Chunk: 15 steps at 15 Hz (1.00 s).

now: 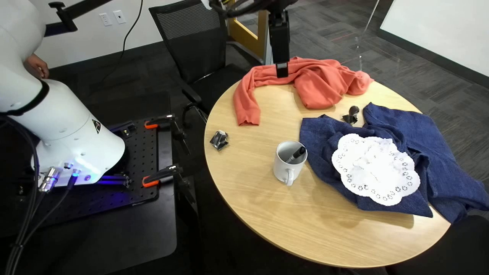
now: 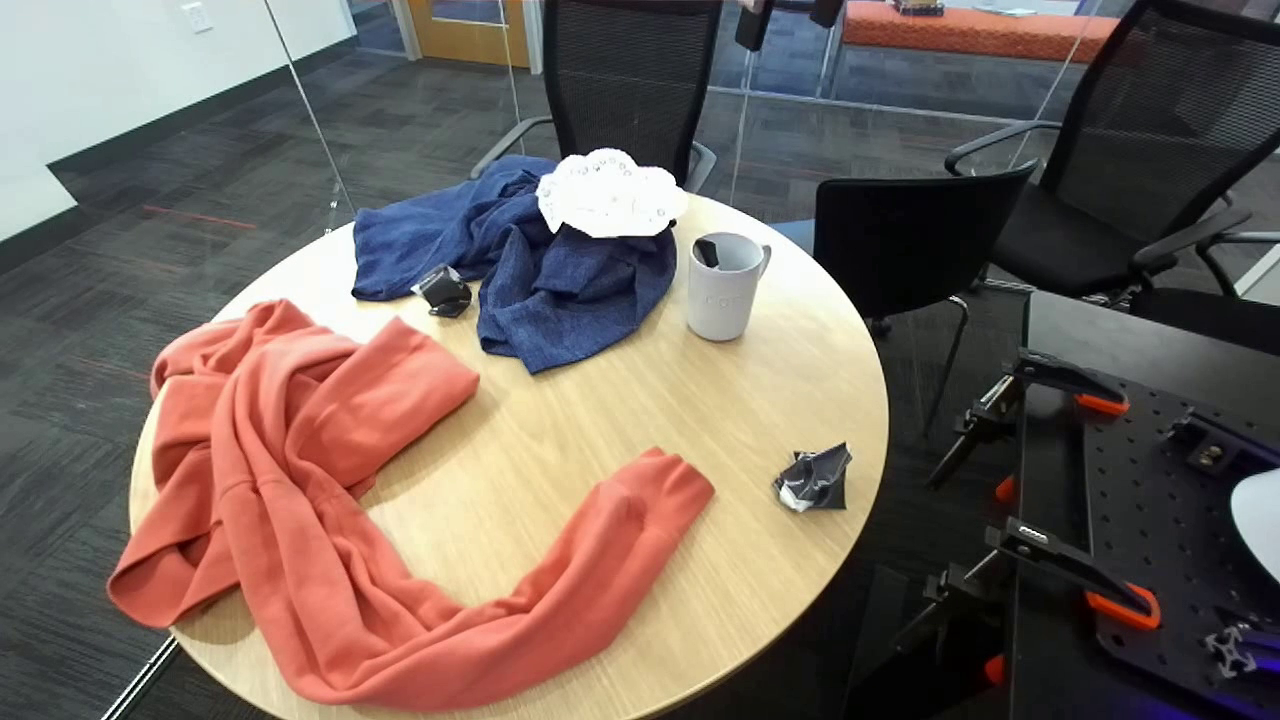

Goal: Take the marker in the cup and put it on the table

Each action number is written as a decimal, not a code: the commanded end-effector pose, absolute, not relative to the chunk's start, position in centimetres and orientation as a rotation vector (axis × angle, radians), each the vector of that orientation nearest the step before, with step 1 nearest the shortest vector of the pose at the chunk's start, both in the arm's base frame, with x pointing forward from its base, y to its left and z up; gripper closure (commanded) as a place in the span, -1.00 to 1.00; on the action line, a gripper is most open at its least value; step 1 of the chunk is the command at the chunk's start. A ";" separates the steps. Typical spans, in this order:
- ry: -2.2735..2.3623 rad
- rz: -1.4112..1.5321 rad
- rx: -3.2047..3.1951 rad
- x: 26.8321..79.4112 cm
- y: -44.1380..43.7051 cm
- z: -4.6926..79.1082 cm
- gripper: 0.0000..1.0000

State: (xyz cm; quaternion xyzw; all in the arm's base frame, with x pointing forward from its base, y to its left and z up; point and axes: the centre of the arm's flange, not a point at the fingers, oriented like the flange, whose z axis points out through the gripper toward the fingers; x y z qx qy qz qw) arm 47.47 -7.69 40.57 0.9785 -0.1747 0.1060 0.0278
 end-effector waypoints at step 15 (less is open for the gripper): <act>-0.515 0.144 2.972 51.5 -11.0 26.4 -0.90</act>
